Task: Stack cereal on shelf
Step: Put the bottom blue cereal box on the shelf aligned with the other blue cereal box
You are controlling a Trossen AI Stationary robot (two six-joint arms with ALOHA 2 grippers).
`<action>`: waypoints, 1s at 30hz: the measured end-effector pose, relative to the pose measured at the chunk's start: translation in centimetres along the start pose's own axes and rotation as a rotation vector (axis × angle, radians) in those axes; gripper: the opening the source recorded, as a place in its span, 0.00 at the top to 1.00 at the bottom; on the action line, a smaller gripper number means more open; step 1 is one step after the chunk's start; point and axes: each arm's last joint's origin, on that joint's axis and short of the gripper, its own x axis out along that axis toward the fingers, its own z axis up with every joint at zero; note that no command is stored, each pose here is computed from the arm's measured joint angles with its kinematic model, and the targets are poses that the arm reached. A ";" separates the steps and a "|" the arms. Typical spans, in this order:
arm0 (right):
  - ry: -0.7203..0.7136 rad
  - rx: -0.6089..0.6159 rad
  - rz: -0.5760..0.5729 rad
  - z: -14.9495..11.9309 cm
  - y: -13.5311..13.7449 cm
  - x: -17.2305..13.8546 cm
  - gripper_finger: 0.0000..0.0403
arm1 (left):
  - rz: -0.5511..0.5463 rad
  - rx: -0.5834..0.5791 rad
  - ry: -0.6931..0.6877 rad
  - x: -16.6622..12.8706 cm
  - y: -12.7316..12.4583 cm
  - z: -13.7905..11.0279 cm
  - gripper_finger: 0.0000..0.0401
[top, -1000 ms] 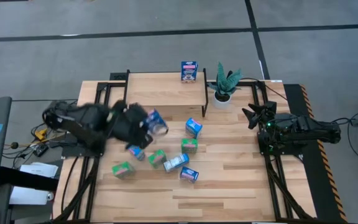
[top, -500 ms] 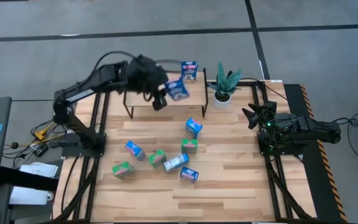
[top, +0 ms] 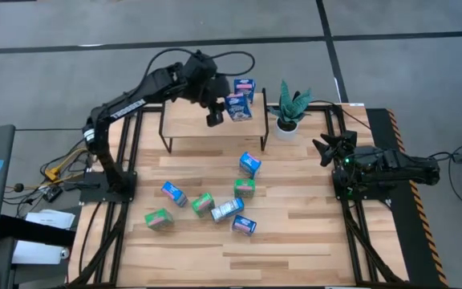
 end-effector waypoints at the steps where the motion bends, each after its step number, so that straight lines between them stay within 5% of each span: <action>1: 0.000 0.000 0.000 0.0 0.0 0.0 0.29 | -0.014 0.011 0.007 0.4 0.0 -0.1 0.59; 8: -0.002 0.002 -0.002 0.0 0.0 0.0 0.29 | -0.006 0.049 0.063 3.0 0.0 -0.6 0.59; 30: -0.002 0.002 -0.003 0.0 0.0 0.0 0.29 | 0.021 0.077 0.109 5.0 0.8 -1.3 0.59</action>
